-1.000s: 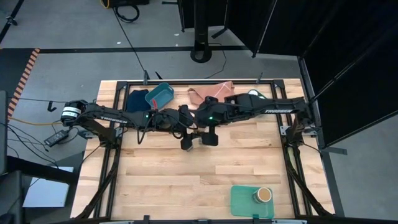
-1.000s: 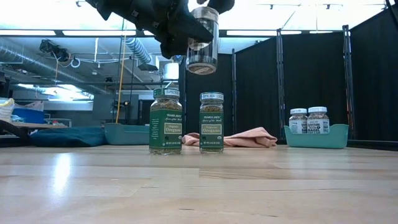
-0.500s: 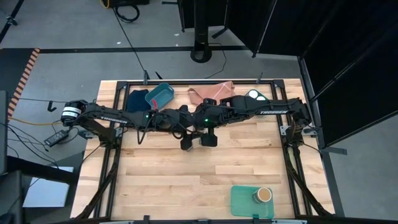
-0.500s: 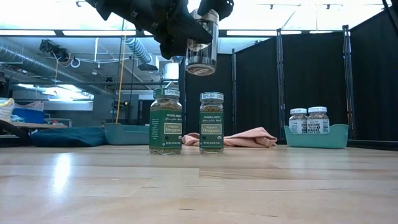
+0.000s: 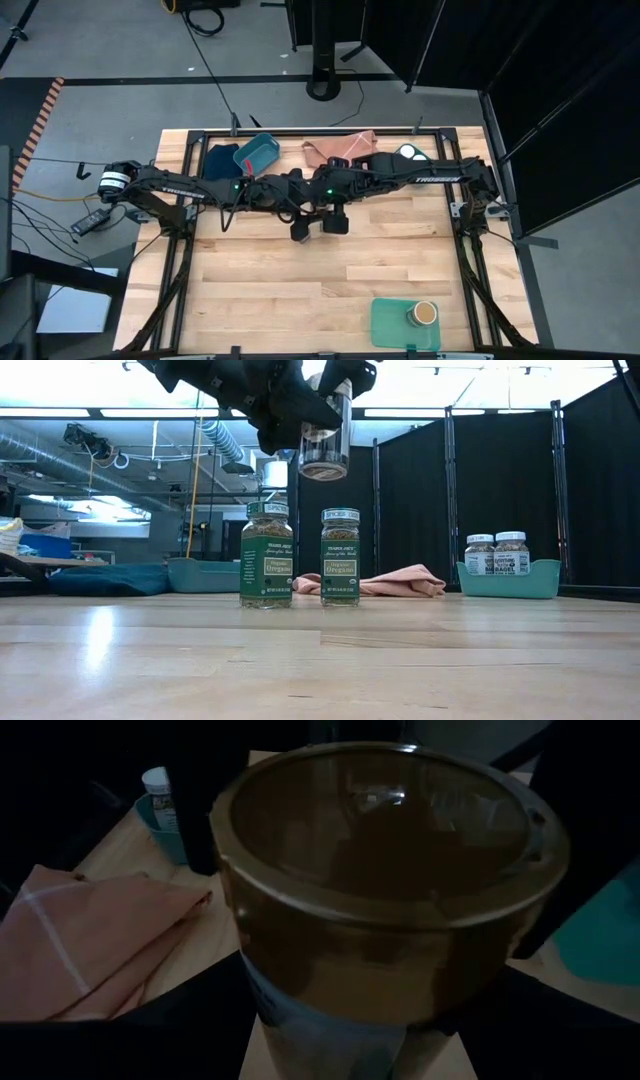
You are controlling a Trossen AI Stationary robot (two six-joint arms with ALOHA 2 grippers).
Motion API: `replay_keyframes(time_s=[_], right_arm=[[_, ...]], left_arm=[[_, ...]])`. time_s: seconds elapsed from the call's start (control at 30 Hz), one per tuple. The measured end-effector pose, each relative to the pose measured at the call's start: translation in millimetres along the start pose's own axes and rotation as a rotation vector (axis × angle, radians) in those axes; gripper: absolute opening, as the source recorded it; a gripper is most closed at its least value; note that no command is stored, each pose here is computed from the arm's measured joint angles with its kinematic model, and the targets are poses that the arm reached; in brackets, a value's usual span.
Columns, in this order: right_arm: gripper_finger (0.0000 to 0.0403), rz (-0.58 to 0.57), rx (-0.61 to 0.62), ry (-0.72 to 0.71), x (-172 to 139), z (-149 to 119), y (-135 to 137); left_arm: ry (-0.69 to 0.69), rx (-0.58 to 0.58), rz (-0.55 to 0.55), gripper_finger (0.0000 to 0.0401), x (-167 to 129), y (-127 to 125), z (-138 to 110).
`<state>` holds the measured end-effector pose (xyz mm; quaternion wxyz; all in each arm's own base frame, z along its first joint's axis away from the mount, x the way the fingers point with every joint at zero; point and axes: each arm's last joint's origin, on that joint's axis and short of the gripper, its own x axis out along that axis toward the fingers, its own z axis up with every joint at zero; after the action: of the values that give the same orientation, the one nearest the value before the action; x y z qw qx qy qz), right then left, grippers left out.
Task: Sort spices by type
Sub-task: Put the gold seasoning bottle into the light green bin
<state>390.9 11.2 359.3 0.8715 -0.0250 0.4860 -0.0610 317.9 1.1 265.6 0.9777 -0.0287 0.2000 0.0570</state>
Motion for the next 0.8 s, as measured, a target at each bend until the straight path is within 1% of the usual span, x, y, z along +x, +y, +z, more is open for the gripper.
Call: replay_keyframes(time_s=[0.1, 0.17, 0.37, 0.47, 0.8], right_arm=[[0.0294, 0.000, 0.006, 0.000, 0.2, 0.1, -1.1], [0.0285, 0.003, 0.006, 0.000, 0.2, 0.1, -1.0], [0.0285, 0.021, 0.008, 0.001, 0.2, 0.1, -0.5], [0.0291, 0.021, 0.015, 0.003, 0.2, -0.1, -0.5], [0.0285, 0.021, 0.033, 0.026, 1.5, -2.1, -0.7]], left_arm=[[0.001, 0.004, 0.001, 0.0290, 0.0, 0.0, -0.1], [0.002, 0.004, 0.002, 0.0290, 0.0, 0.1, -0.2], [0.002, 0.003, 0.001, 0.0290, 0.0, 0.0, -0.2], [0.002, 0.003, 0.001, 0.0291, 0.0, 0.0, -0.2], [-0.005, -0.001, -0.001, 0.0313, -0.2, -0.2, 0.6]])
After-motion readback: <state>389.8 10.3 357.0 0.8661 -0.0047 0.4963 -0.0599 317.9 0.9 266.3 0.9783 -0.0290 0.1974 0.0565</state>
